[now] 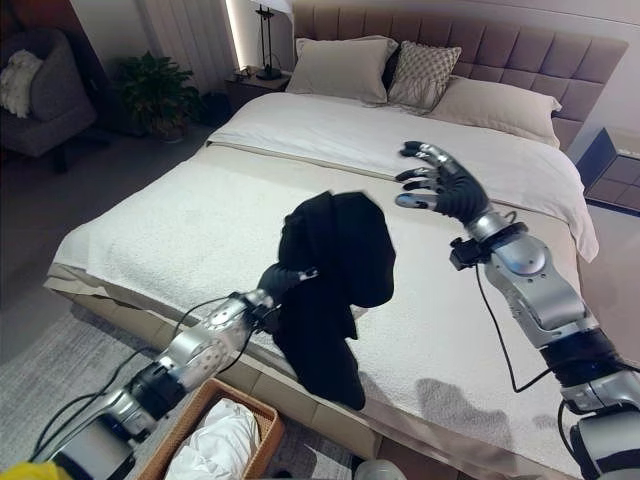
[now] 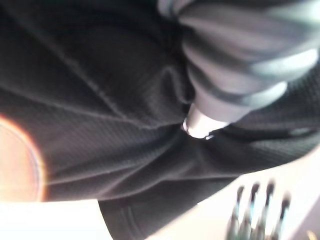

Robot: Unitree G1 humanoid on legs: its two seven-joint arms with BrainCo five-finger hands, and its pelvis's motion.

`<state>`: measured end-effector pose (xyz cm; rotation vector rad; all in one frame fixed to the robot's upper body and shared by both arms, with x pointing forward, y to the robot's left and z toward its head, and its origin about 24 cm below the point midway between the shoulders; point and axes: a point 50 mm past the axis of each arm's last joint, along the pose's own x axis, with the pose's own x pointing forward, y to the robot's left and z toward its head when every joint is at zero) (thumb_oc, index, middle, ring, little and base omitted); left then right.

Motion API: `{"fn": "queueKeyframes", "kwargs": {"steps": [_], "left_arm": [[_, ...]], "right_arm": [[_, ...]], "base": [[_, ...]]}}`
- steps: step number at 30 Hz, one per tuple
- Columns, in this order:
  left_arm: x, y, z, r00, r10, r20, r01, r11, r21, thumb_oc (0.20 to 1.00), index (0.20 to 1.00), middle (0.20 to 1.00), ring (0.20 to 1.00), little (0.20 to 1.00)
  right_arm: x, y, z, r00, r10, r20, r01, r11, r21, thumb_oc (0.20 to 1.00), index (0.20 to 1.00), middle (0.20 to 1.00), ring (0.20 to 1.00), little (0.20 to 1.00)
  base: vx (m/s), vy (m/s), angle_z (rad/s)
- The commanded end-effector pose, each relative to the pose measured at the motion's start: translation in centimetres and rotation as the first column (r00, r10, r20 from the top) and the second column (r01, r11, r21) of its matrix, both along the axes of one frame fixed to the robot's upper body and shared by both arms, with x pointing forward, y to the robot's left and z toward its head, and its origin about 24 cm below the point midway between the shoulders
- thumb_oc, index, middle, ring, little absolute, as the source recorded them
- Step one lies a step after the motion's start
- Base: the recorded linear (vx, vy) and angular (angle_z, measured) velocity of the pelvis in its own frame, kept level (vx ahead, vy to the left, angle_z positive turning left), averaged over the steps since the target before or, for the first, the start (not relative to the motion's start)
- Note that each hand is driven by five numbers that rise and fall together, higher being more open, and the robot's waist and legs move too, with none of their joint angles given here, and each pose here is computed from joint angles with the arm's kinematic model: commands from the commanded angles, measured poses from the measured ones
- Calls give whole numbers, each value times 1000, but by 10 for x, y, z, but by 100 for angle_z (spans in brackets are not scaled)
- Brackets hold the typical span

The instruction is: Pick up clothes into the bucket

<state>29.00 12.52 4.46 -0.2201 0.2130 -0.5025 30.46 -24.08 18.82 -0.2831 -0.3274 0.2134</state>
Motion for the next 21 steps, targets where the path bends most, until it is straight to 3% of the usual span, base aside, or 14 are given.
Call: {"fn": "queueKeyframes", "kwargs": {"steps": [1,2,5,6,10,13,15,16,18,19,20,21], "left_arm": [[7,21,45,967,73,243,-65,997,-38,200,200,200,200,200],[-3,46,40,953,157,257,-154,988,-32,200,200,200,200,200],[-18,79,33,915,304,264,-306,951,-34,200,200,200,200,200],[-18,79,32,915,304,263,-307,951,-33,200,200,200,200,200],[-48,124,25,802,533,269,-536,842,-69,200,200,200,200,200],[-60,137,25,757,589,283,-597,800,-67,200,200,200,200,200],[-76,155,29,689,648,325,-672,739,-48,200,200,200,200,200],[-76,155,29,689,648,325,-672,739,-48,200,200,200,200,200],[-90,168,26,632,698,338,-738,675,-13,200,200,200,200,200],[-90,168,26,631,699,338,-739,674,-13,200,200,200,200,200],[-95,173,21,605,724,331,-768,641,4,200,200,200,200,200],[-97,176,19,593,735,328,-781,624,13,200,200,200,200,200]], "right_arm": [[-10,-11,5,992,-76,104,74,997,16,1000,1000,1000,1000,1000],[-19,-26,-17,986,-159,57,158,987,36,1000,1000,1000,1000,1000],[-34,-44,-50,960,-279,-25,280,956,86,1000,1000,1000,1000,1000],[-34,-43,-50,960,-278,-26,280,956,86,1000,1000,1000,1000,1000],[-66,-60,-119,874,-423,-240,455,886,94,1000,1000,1000,1000,1000],[-81,-64,-146,822,-468,-324,509,859,51,1000,1000,1000,1000,1000],[-105,-69,-186,720,-525,-453,568,822,-50,1000,1000,1000,1000,1000],[-105,-69,-186,720,-525,-453,568,822,-50,1000,1000,1000,1000,1000],[-128,-71,-222,607,-553,-571,604,788,-120,1000,1000,1000,1000,1000],[-128,-70,-222,608,-552,-571,603,788,-120,1000,1000,1000,1000,1000],[-142,-69,-243,535,-563,-630,609,774,-174,1000,1000,1000,1000,1000],[-146,-68,-248,517,-561,-646,606,774,-186,1000,1000,1000,1000,1000]], "base": [[0,0,0],[0,0,0],[0,4,4],[-11,4,7],[-31,14,5],[-48,21,6],[-63,43,5],[-87,55,5],[-72,38,5],[-88,40,6],[-79,38,4],[-80,38,6]]}}
